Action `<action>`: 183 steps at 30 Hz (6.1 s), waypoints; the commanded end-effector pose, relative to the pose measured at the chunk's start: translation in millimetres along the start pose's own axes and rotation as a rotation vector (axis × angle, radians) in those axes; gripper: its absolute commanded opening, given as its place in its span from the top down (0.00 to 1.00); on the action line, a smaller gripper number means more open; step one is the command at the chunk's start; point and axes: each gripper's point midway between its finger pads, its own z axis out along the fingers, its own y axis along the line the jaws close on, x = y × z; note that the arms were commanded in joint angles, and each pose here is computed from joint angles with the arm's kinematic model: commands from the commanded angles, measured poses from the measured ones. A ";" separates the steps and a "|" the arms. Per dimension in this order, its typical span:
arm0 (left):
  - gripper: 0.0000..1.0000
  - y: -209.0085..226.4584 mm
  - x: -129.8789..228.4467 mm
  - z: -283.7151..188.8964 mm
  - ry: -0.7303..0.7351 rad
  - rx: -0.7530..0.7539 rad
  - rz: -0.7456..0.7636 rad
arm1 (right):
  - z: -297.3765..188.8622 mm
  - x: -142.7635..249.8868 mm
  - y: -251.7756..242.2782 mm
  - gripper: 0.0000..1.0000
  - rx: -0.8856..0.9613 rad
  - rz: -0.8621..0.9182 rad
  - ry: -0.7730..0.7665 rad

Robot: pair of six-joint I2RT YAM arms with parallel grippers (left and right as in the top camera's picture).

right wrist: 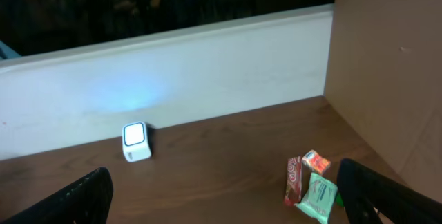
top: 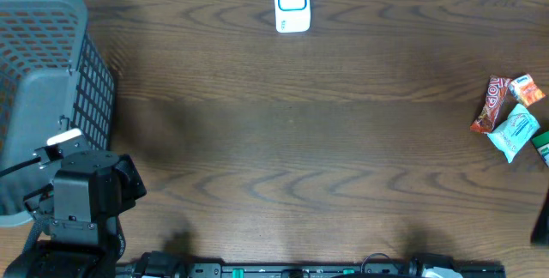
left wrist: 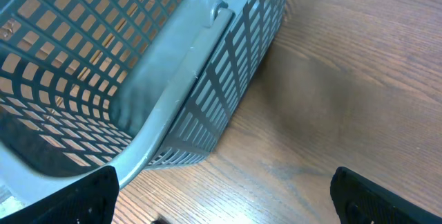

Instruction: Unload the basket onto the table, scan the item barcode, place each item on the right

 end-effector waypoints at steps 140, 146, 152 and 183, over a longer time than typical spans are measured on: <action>0.02 -67.3 29.7 86.9 -0.627 0.341 -0.346 | 221.1 352.7 -30.2 0.01 -0.064 0.080 -0.106; 0.02 -68.2 36.4 91.8 -0.657 0.320 -0.280 | 221.1 352.7 -30.2 0.01 -0.064 0.080 -0.106; 0.02 -73.3 45.5 104.7 -0.653 0.295 -0.210 | 221.2 352.8 -30.2 0.01 -0.063 0.080 -0.105; 0.02 -102.2 70.3 123.8 -0.599 0.382 -0.068 | 221.1 352.7 -30.2 0.01 -0.064 0.080 -0.106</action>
